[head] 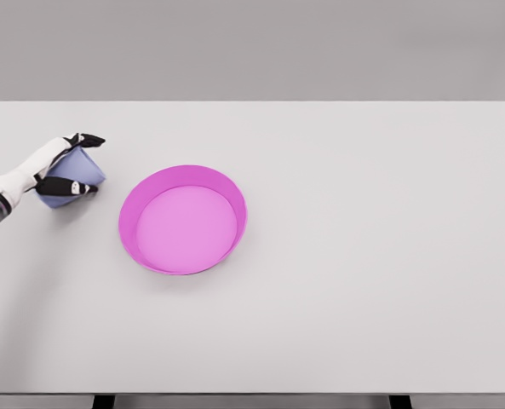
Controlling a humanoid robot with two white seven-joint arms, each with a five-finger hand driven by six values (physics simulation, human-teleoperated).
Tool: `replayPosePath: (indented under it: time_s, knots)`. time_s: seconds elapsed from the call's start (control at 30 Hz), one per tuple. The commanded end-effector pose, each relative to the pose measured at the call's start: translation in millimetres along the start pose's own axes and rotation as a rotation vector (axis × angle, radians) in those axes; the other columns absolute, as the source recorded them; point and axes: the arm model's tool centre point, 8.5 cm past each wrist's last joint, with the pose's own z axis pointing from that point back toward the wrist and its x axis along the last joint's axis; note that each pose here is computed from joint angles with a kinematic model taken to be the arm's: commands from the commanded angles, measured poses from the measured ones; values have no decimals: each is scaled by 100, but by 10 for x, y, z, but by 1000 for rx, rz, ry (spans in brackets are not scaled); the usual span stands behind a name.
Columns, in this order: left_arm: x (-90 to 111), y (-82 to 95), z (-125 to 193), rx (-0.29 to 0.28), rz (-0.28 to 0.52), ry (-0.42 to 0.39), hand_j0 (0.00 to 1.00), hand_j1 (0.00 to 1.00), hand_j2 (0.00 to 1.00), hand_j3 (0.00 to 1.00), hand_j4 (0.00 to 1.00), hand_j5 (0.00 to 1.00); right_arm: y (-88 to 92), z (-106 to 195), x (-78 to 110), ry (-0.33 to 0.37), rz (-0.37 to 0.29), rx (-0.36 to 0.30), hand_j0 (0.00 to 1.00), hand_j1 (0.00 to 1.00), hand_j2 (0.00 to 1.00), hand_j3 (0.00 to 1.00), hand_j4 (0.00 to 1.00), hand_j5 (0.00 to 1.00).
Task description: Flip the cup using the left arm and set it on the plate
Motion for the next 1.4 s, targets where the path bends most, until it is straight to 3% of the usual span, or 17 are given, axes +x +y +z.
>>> replayPosePath:
  time_s: [0.0, 0.3, 0.63, 0.97, 1.37]
  knots:
    - [36, -43, -34, 1, 17, -14, 77, 77, 77, 77, 77, 77, 0, 0, -4, 1, 0, 0, 100, 100, 100, 100, 100, 100]
    - [118, -40, -75, 22, 142, -65, 76, 76, 76, 76, 76, 76, 0, 0, -4, 1, 0, 0, 100, 100, 100, 100, 100, 100]
    - [178, 30, -68, 44, 174, -94, 76, 76, 76, 76, 76, 76, 0, 0, -4, 1, 0, 0, 100, 100, 100, 100, 100, 100]
    - [558, -99, -237, 43, 215, -206, 76, 76, 76, 76, 76, 76, 0, 0, 2, 0, 0, 0, 100, 100, 100, 100, 100, 100]
    - [904, -75, -236, 70, 225, -317, 76, 76, 76, 76, 76, 76, 0, 0, -4, 1, 0, 0, 100, 100, 100, 100, 100, 100]
